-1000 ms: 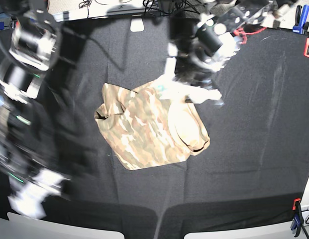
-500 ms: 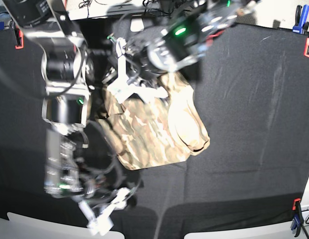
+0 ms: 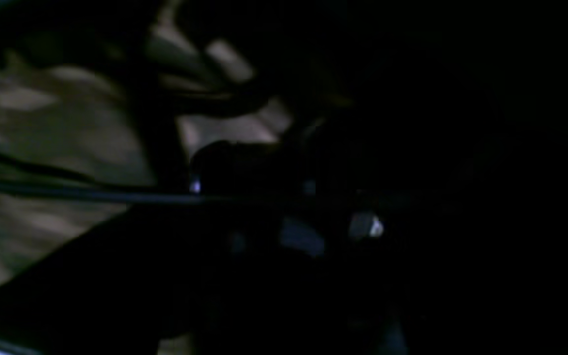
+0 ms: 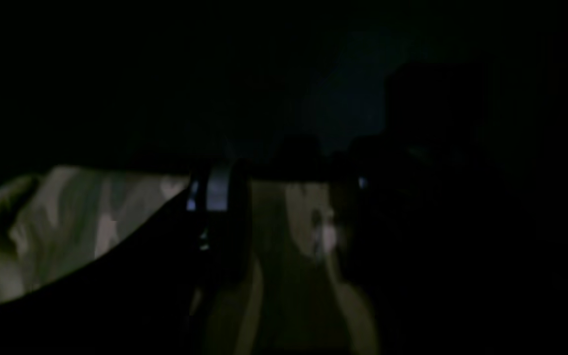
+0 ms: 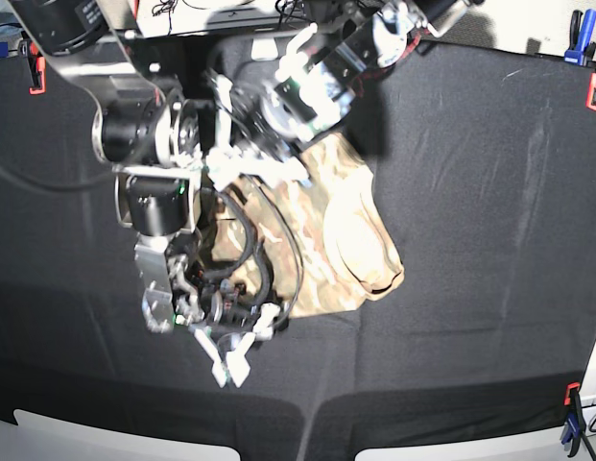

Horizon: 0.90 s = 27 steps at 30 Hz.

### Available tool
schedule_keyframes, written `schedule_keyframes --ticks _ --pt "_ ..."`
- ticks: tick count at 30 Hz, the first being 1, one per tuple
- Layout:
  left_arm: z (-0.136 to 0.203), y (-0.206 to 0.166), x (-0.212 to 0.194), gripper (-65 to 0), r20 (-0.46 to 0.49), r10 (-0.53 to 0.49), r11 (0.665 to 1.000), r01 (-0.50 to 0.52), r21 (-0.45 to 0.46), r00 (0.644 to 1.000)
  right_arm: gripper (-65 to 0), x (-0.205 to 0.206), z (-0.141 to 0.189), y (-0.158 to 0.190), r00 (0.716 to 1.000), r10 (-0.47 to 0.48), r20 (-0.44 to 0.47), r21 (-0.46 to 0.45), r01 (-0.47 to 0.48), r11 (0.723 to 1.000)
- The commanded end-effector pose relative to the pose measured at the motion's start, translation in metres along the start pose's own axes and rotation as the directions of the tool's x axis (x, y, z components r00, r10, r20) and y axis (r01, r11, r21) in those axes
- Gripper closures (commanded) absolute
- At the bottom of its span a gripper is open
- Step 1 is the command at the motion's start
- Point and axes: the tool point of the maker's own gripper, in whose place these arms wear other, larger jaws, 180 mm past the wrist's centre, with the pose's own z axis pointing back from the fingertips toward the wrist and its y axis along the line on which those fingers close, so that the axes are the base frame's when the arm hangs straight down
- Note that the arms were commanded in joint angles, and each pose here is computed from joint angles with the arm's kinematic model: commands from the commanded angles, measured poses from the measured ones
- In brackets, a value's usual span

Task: Layout the t-shirt on the table in an organized manner, then fold the t-shirt properly
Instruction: 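Grasp the bundle's sides with both grippers and square it into a rectangle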

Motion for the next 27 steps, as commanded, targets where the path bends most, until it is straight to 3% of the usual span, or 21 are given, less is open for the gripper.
schedule_keyframes --ticks 1,7,11,17,27 --pt "0.001 0.01 0.017 -29.6 0.051 -0.007 0.999 0.004 0.044 0.999 -27.1 0.027 0.006 0.0 0.998 0.023 0.052 0.003 -0.023 1.0" --pt "0.001 0.054 0.007 -29.6 0.038 0.025 0.985 -0.031 0.17 0.999 -27.1 0.023 0.011 0.001 0.998 0.054 0.024 0.028 -0.055 0.998" --pt "0.0 0.096 -0.028 -29.6 -0.052 0.036 0.96 -0.02 0.279 0.998 -27.1 0.016 0.015 -0.007 0.999 0.05 -0.008 0.02 -0.05 0.999" --pt "0.003 0.13 -0.067 -29.6 -0.142 0.131 0.931 -0.073 0.357 0.981 -27.1 0.016 0.027 -0.018 1.0 0.011 0.002 0.043 -0.011 0.999" --pt "0.017 0.193 -0.061 -29.6 -0.145 0.045 0.894 0.024 0.447 0.988 -27.0 -0.009 0.034 -0.011 0.993 -0.09 -0.073 0.114 0.097 0.989"
